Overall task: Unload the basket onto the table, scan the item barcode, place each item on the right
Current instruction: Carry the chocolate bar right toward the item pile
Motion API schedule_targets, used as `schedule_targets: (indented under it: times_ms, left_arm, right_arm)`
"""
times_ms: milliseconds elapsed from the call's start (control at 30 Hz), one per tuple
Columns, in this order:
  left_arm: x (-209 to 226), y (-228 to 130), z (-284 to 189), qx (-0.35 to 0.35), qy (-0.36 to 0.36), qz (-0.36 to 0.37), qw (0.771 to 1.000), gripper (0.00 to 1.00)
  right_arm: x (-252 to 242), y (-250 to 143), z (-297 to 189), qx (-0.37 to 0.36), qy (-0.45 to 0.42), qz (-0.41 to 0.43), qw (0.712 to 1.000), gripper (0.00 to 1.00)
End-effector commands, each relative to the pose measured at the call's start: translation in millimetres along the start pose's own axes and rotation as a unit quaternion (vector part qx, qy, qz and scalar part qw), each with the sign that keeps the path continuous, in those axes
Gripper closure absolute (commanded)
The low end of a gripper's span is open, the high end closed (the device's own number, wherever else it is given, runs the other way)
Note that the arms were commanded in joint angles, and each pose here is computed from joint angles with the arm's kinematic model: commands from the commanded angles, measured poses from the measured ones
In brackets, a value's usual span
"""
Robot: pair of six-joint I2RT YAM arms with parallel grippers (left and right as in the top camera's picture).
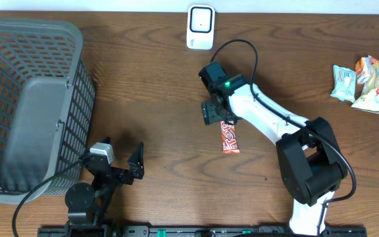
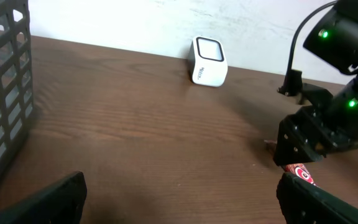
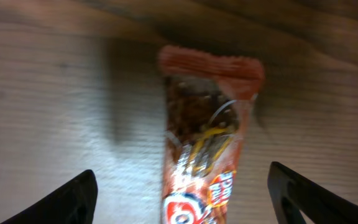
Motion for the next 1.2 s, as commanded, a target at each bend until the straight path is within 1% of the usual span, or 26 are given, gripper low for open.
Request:
schedule_targets:
  times_ms: [0,67,200,267,333,400,467,500,533,567,633,700,800,867,933,1000,1067,1133,1167]
  left_arm:
    - [2.1,-12.4,1.6,0.019,0.003,0.002,1.000,0.02]
    - [2.1,-12.4,1.6,0.019,0.003,0.002,1.000,0.02]
    - [2.1,-12.4,1.6,0.019,0.003,0.002,1.000,0.02]
    - [2.1,-12.5,1.7,0.019,0.003,0.002,1.000,0.02]
    - [2.1,-12.4,1.6,0.019,0.003,0.002,1.000,0.02]
    - [2.2,-12.5,1.7,0.019,0.003,0.002,1.000,0.02]
    - [2.1,-12.4,1.6,0.019,0.003,0.002,1.000,0.02]
    - [2.1,-12.4,1.6,0.019,0.003,0.002,1.000,0.02]
    - [2.1,-12.4,1.6,0.019,0.003,0.002,1.000,0.02]
    - [2.1,-12.4,1.6,0.019,0.003,0.002,1.000,0.02]
    - [2.1,-12.4,1.6,0.019,0.003,0.002,1.000,0.02]
    - [2.1,-12.4,1.6,0.019,0.003,0.002,1.000,0.02]
    - [2.1,-12.4,1.6,0.019,0.003,0.002,1.000,0.02]
    - [2.1,-12.4,1.6,0.019,0.003,0.002,1.000,0.02]
    - [2.1,-12.4,1.6,0.019,0.003,0.002,1.000,0.02]
    - [2.1,-12.4,1.6,0.019,0.003,0.002,1.000,0.02]
    - [2.1,-12.4,1.6,0.019,0.003,0.002,1.000,0.02]
    - [2.2,-12.5,1.7,0.019,0.003,0.002,1.000,0.02]
    - [2.1,-12.4,1.6,0.019,0.003,0.002,1.000,0.02]
  right_arm:
    - [-18.7,-6.0,15.2,-0.009,-0.053,-0.006,0.999,0.20]
    - [-22.7,-12.6,25.3,-0.008,-0.055,-0.005,0.998,0.23]
    - [-25.8,-23.4,41.2,-0.009,-0.050,-0.003,0.999,0.35]
    - [-26.7,-29.1,48.3,-0.010,-0.047,-0.005,0.999,0.39]
    - [-26.8,-35.5,55.7,-0.012,-0.045,-0.017,0.999,0.53]
    - [-28.2,-42.2,61.5,-0.011,-0.045,-0.033,0.998,0.76]
    - [-29.8,-48.8,64.7,-0.003,-0.045,-0.040,0.998,0.93]
    - [-27.6,-52.2,64.9,0.007,-0.036,-0.041,0.999,0.99]
    - [-21.3,-56.8,65.0,0.022,-0.012,-0.039,0.999,0.99]
    - [-9.8,-61.6,62.4,0.046,0.033,-0.040,0.998,0.99]
    - [14.1,-65.8,49.8,0.094,0.135,-0.041,0.986,0.99]
    - [26.9,-61.2,32.4,0.128,0.205,-0.022,0.970,0.99]
    - [36.9,-47.1,-7.2,0.186,0.314,0.018,0.931,0.99]
    - [40.1,-39.6,-43.3,0.223,0.403,0.027,0.887,0.99]
    - [38.2,-33.9,-73.0,0.247,0.470,0.037,0.847,0.99]
    - [32.5,-30.7,-94.7,0.275,0.513,0.071,0.810,0.99]
    - [29.2,-31.3,-107.6,0.300,0.536,0.101,0.782,0.98]
    - [26.4,-31.4,-126.2,0.334,0.567,0.141,0.740,0.98]
    - [24.5,-30.2,-142.6,0.362,0.589,0.178,0.700,0.99]
Point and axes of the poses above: each gripper's point midway between its finger pads, its own z axis out along the fingers, its own x axis along the line the jaws close on, y = z × x, the point moved 2 cm from there along -z, back along the fingers, and after that the axes turned 9 degrees about z, right-handed, at the moved point
